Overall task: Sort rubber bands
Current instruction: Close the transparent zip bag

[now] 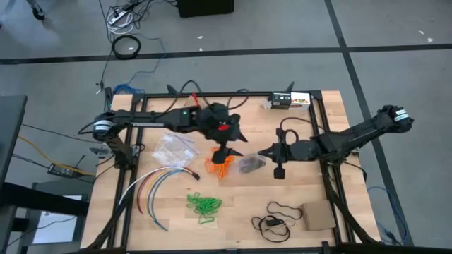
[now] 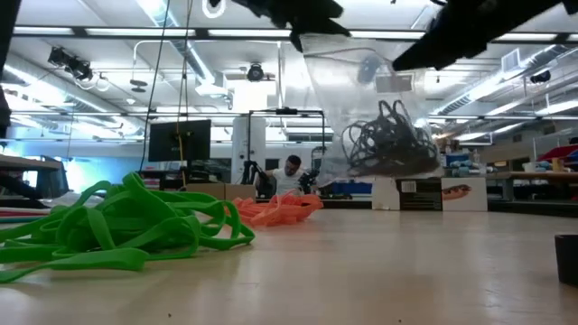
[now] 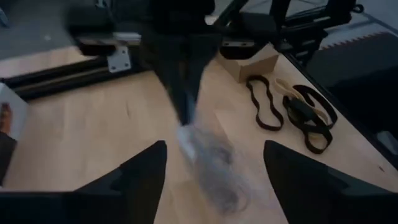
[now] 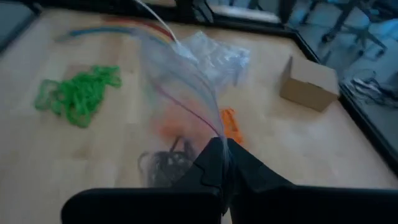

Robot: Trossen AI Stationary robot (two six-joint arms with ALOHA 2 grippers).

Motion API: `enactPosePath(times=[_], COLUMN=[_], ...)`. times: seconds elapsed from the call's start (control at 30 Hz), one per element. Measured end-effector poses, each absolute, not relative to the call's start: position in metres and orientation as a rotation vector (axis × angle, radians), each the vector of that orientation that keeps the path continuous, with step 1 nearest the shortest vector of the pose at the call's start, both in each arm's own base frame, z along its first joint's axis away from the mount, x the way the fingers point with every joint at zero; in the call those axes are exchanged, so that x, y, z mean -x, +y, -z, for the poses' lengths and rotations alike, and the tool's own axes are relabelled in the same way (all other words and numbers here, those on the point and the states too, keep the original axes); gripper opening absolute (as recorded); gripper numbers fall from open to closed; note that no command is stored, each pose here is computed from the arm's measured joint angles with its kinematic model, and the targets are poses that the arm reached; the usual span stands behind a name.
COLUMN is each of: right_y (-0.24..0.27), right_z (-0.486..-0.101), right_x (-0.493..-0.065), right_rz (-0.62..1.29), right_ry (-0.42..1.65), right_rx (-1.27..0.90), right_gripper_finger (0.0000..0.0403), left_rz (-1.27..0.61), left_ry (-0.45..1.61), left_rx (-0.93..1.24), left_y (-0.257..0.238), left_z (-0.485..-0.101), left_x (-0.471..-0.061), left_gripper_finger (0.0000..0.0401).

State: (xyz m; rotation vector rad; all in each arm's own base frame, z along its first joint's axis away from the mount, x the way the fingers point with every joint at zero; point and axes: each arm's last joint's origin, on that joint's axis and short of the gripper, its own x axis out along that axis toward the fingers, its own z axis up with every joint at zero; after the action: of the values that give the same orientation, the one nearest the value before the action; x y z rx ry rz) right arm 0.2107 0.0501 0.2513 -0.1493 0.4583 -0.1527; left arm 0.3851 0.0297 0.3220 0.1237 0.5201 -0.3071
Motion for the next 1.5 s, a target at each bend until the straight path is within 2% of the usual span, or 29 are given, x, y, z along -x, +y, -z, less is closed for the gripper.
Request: enactPosePath(times=[0.3,0.53,0.67,0.8,0.9,1.0,1.13,1.37,1.5], right_y=[0.041,0.04,0.04,0.04,0.04,0.04,0.04,0.04,0.04], right_z=[-0.287,-0.292,-0.292,-0.292,-0.292,-0.29,-0.286,-0.283,-0.283], right_x=[-0.227,-0.232,-0.232,-0.232,-0.231,-0.231,-0.228,-0.226,-0.226], right_rz=[0.16,0.165,0.164,0.166,0.167,0.164,0.129,0.121,0.149], right_ry=[0.547,0.548,0.545,0.548,0.552,0.571,0.617,0.653,0.651], right_rx=[0.172,0.197,0.201,0.202,0.202,0.216,0.227,0.194,0.193], right_gripper_finger=[0.0,0.0,0.0,0.0,0.0,0.0007,0.0039,0.0114,0.0117], left_rz=[0.326,0.158,0.128,0.118,0.13,0.146,0.179,0.199,0.199], left_ry=[0.58,0.699,0.741,0.734,0.749,0.778,0.8,0.797,0.801], left_rx=[-0.112,-0.165,-0.196,-0.205,-0.225,-0.249,-0.298,-0.325,-0.324], left_y=[0.027,0.033,0.034,0.034,0.034,0.033,0.029,0.024,0.024], left_z=[-0.315,-0.304,-0.302,-0.302,-0.301,-0.299,-0.297,-0.297,-0.297], left_x=[-0.415,-0.414,-0.411,-0.412,-0.411,-0.409,-0.407,-0.407,-0.407], left_gripper_finger=[0.0278,0.0277,0.0265,0.0231,0.0187,0.0123,0.0019,0.0005,0.0004])
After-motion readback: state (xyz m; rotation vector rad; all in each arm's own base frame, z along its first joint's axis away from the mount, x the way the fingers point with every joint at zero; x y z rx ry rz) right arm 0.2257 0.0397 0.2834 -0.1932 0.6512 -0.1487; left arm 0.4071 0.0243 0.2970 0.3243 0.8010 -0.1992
